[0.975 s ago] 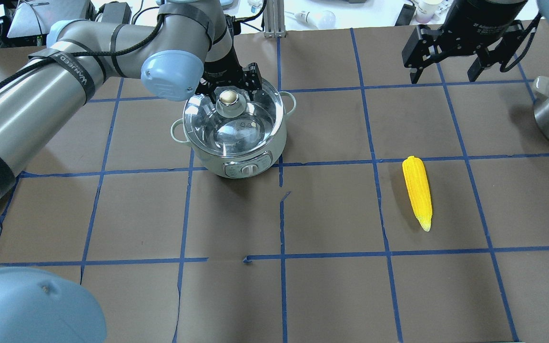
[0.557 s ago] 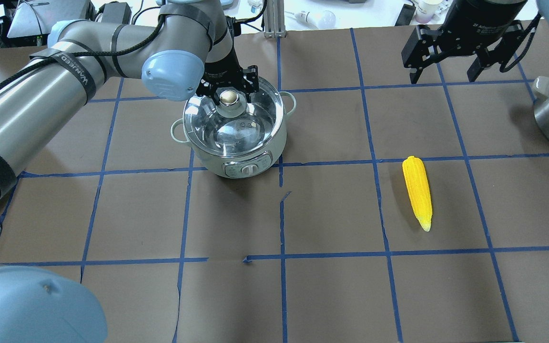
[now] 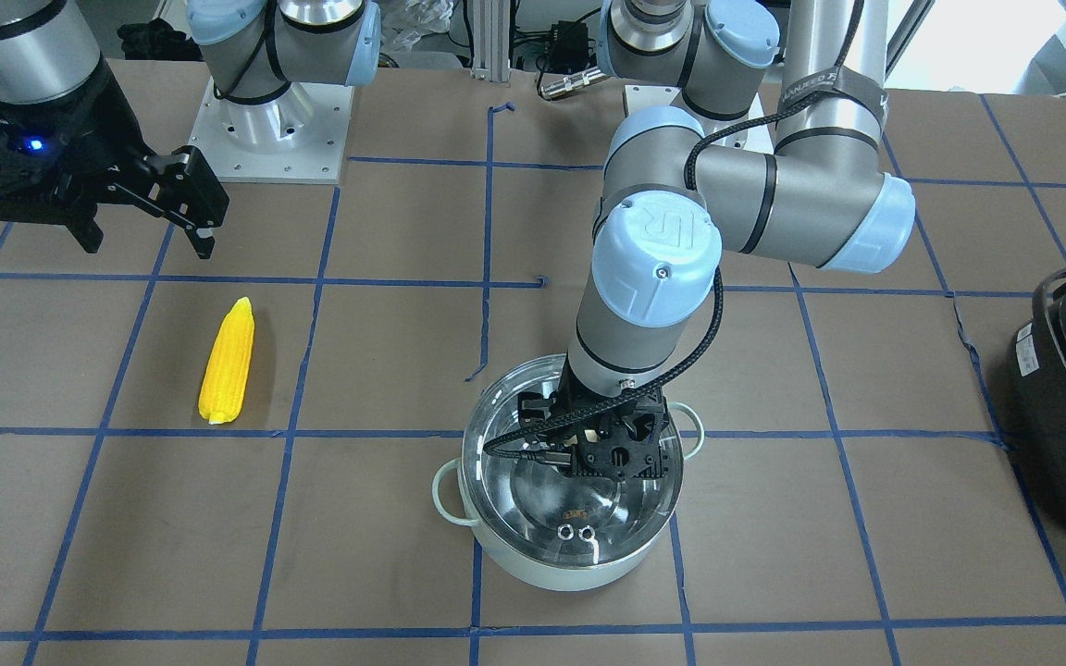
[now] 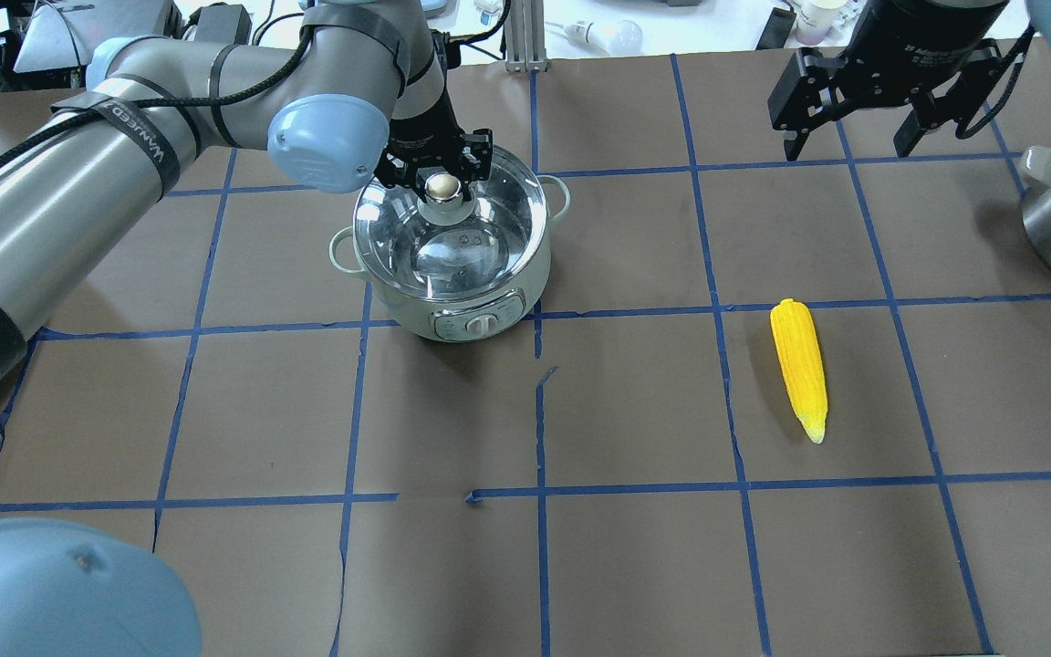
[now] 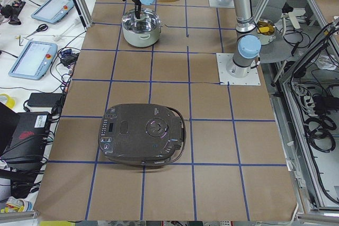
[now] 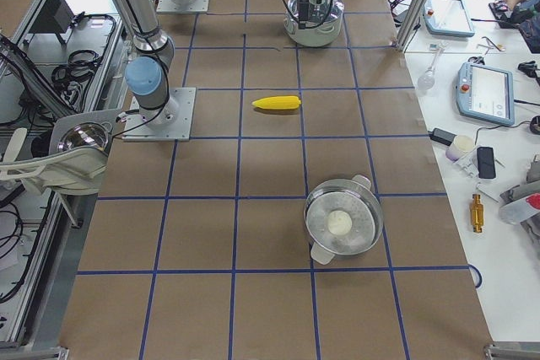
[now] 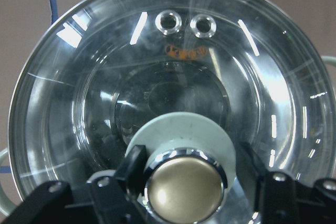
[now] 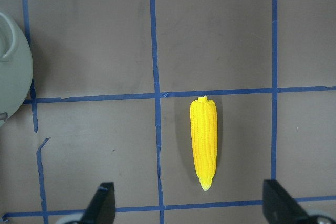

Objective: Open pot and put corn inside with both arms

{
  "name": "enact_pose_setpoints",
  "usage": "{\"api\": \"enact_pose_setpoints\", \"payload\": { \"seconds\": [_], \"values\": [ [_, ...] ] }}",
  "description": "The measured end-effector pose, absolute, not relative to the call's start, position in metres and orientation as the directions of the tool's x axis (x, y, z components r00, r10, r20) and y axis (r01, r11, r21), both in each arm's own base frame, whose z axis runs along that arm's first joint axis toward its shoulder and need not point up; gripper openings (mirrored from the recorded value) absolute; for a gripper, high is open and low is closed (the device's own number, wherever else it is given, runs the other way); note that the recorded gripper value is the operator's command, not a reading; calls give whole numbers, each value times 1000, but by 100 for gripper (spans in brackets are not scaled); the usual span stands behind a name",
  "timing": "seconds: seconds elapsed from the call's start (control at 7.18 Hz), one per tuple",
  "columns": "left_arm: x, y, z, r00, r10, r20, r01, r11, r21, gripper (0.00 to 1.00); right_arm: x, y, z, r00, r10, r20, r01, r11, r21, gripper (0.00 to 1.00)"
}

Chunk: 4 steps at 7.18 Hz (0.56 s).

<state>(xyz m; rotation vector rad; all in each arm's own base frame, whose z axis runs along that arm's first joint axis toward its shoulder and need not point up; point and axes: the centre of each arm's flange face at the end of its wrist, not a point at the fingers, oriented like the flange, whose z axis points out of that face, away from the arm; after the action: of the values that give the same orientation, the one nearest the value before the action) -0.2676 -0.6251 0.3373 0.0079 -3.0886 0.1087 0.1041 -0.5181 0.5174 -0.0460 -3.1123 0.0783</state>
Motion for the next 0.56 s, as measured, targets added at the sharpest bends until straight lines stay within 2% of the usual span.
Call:
{"api": "enact_pose_setpoints", "payload": {
  "seconds": [0.14, 0.56],
  "values": [
    [-267, -624, 340, -999, 2, 50, -2, 997, -73, 31, 104, -518, 517, -999, 30, 27, 29, 998, -51, 100],
    [-256, -622, 367, -999, -9, 53, -13, 997, -80, 30, 104, -518, 517, -999, 31, 27, 29, 998, -51, 100]
  ]
}}
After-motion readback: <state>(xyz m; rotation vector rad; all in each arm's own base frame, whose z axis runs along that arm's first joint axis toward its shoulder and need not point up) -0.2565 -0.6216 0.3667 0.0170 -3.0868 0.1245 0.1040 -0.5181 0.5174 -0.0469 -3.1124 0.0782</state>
